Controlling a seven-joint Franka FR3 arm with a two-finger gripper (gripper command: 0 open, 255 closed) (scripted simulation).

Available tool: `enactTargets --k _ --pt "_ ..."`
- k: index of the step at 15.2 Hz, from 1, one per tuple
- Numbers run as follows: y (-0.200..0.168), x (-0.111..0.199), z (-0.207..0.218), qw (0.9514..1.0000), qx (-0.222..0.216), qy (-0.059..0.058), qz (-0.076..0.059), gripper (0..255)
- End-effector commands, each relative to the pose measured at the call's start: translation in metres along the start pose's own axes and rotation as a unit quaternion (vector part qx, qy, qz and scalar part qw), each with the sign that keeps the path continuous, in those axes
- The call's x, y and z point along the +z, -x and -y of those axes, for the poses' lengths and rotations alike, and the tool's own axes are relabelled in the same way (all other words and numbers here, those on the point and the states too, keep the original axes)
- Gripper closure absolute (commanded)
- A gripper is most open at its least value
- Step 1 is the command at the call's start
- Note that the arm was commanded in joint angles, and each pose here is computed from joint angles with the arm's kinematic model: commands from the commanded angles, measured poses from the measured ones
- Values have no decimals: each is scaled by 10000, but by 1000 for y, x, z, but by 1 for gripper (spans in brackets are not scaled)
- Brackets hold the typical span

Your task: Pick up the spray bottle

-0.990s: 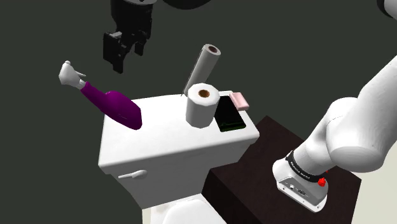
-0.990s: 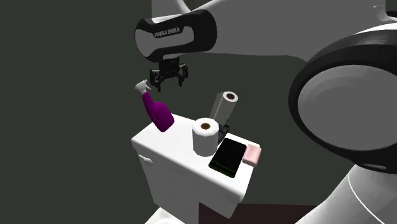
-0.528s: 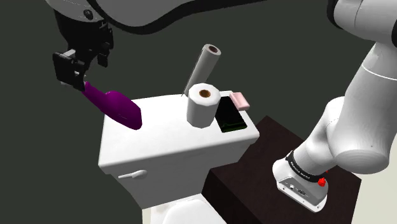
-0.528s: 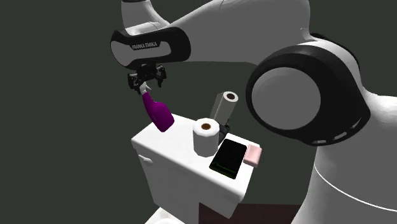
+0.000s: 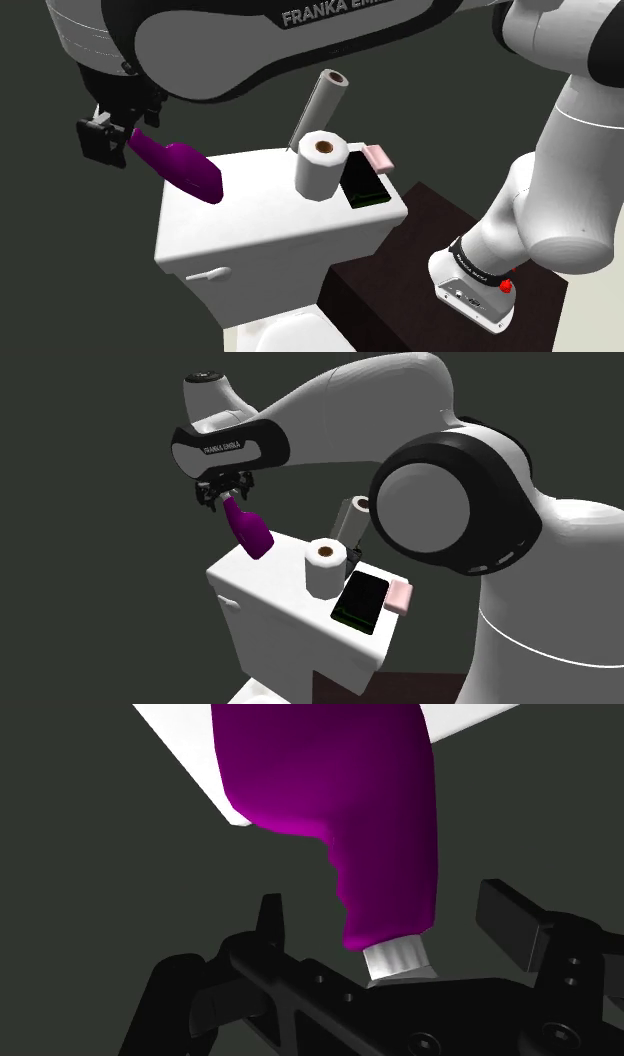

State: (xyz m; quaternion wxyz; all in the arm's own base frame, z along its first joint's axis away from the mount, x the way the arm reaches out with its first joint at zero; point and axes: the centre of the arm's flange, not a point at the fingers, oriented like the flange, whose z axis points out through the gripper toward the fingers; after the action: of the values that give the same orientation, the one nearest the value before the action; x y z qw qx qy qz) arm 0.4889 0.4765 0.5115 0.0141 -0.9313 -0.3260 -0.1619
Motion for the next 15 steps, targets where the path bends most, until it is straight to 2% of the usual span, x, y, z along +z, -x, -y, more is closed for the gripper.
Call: enactTargets --k 1,2,3,12,15 --pt "3 7 1 10000 0 0 -2 0" --pt "3 7 1 10000 0 0 -2 0" --pt "3 7 1 10000 0 0 -2 255" --pt "3 7 1 10000 0 0 -2 255" --pt "-2 -8 0 10000 0 0 -2 255"
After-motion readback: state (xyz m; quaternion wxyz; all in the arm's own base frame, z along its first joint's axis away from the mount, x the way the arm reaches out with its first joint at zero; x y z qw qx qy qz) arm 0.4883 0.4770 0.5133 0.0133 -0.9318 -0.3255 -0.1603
